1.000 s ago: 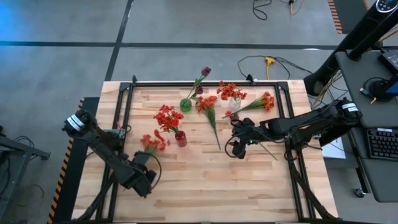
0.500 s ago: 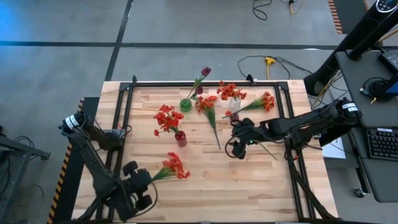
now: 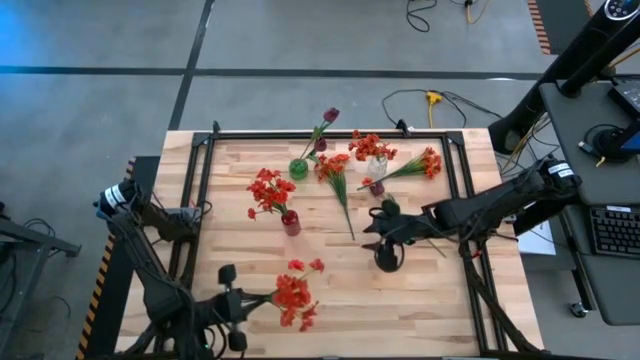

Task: Sort flowers into vase by color
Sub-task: Put the red flowers into the red vase

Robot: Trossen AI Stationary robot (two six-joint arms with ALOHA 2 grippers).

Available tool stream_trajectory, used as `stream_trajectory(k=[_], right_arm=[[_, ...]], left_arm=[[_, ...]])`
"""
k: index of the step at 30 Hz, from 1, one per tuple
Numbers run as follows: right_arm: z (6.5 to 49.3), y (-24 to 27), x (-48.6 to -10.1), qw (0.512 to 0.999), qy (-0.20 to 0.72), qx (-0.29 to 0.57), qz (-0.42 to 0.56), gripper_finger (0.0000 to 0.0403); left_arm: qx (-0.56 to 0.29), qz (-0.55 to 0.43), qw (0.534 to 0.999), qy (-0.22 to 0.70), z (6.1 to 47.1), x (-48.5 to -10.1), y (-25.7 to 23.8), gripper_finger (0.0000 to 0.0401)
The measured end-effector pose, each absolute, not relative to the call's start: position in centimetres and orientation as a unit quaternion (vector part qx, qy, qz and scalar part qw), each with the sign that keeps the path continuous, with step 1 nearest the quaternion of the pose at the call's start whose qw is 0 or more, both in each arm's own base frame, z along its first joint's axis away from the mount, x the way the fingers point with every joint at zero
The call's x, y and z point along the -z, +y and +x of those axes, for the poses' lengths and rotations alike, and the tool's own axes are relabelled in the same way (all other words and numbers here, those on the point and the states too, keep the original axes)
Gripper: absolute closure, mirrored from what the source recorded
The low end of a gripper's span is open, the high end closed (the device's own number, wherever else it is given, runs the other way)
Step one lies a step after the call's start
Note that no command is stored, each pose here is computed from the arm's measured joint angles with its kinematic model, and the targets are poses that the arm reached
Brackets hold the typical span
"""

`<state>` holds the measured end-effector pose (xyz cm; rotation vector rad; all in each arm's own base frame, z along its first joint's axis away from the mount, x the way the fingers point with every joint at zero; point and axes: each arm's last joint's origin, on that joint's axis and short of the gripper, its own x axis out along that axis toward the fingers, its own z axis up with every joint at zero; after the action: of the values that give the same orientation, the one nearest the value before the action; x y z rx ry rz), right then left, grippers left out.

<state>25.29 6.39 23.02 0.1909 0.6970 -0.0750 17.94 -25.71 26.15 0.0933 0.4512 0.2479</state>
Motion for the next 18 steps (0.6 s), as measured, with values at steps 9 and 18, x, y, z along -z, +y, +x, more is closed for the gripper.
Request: stream_trajectory(k=[9, 18], right_arm=[[25.5, 8.3, -24.0, 0.956, 0.288, -0.021, 0.053, 0.0194], [25.6, 8.7, -24.3, 0.961, 0.27, -0.035, 0.037, 0.0194]], left_arm=[[-0.103, 0.107, 0.975, 0.163, 19.0, -27.4, -27.0, 0.04], [-0.011, 0.196, 0.972, 0.125, 20.9, -29.5, -28.1, 0.04]])
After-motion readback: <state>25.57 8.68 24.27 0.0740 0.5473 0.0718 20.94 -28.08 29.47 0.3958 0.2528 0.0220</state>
